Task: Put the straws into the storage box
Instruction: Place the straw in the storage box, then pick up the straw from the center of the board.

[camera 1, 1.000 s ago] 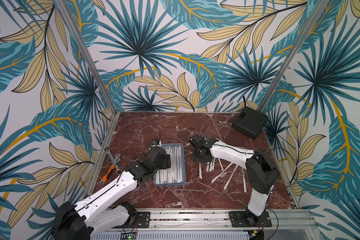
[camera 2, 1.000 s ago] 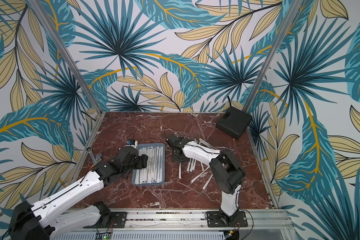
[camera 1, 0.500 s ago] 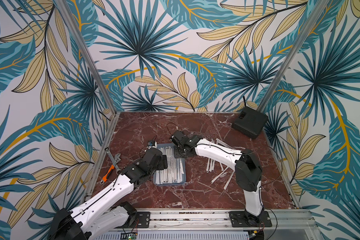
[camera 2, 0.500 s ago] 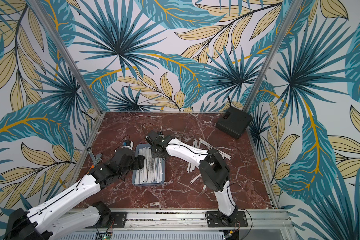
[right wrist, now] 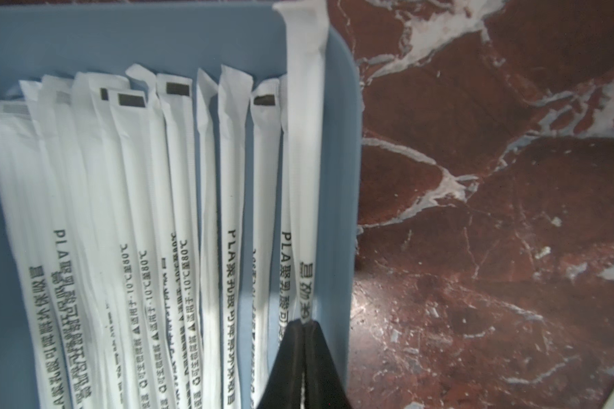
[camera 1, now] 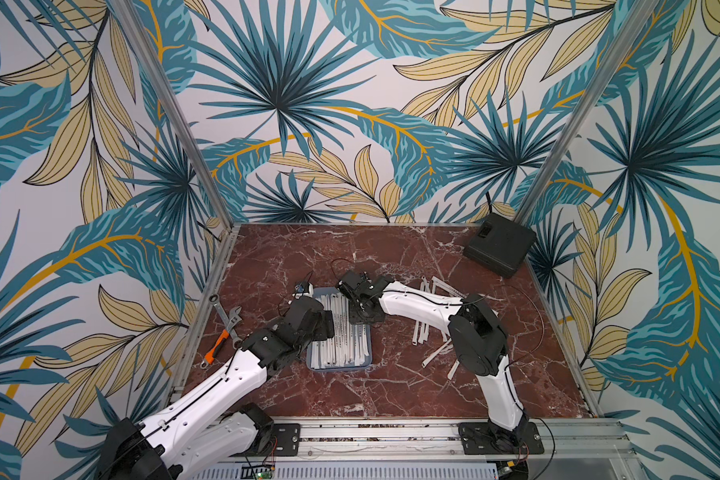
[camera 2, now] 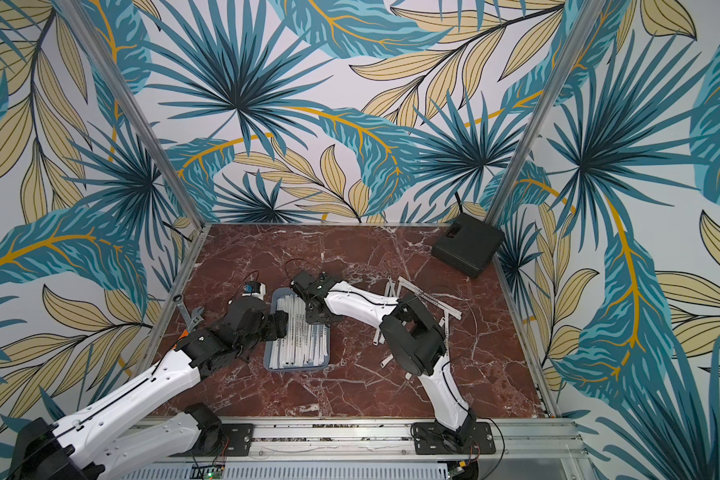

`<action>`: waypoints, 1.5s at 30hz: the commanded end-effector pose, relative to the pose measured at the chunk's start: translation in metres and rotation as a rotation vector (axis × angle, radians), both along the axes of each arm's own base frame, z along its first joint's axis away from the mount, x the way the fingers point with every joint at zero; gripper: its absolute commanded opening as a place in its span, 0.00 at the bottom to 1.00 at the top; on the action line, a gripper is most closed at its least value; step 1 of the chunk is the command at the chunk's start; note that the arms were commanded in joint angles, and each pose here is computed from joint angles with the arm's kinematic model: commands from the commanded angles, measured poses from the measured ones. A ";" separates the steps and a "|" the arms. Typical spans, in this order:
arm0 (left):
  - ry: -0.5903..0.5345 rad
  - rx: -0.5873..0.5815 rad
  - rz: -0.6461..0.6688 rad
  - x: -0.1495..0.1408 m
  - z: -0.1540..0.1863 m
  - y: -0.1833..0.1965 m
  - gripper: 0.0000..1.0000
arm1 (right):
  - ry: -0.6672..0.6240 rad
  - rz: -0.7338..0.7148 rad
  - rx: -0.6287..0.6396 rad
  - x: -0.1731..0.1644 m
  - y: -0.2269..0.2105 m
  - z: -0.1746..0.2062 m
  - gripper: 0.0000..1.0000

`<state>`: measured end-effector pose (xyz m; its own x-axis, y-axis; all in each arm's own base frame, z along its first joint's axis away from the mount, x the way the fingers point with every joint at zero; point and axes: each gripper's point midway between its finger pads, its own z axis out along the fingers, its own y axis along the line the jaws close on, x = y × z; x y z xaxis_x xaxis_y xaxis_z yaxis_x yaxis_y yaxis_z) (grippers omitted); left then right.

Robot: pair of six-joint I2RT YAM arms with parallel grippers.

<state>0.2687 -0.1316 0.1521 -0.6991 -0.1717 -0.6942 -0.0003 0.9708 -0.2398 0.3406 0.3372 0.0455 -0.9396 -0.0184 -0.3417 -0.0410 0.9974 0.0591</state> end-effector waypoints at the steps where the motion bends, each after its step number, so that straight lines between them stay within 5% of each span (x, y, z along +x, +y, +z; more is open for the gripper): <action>1: -0.002 -0.003 0.007 -0.002 -0.002 0.003 0.83 | 0.026 -0.018 -0.062 -0.004 -0.010 -0.019 0.09; 19: -0.023 0.039 0.021 0.003 0.013 0.014 0.83 | -0.089 -0.010 -0.032 -0.001 -0.032 0.056 0.22; 29: -0.003 0.055 0.076 0.000 0.007 0.034 0.90 | -0.032 -0.199 -0.177 0.009 -0.171 0.035 0.28; 45: 0.005 0.055 0.081 -0.004 0.005 0.037 0.90 | 0.056 -0.258 -0.195 0.018 -0.184 -0.025 0.23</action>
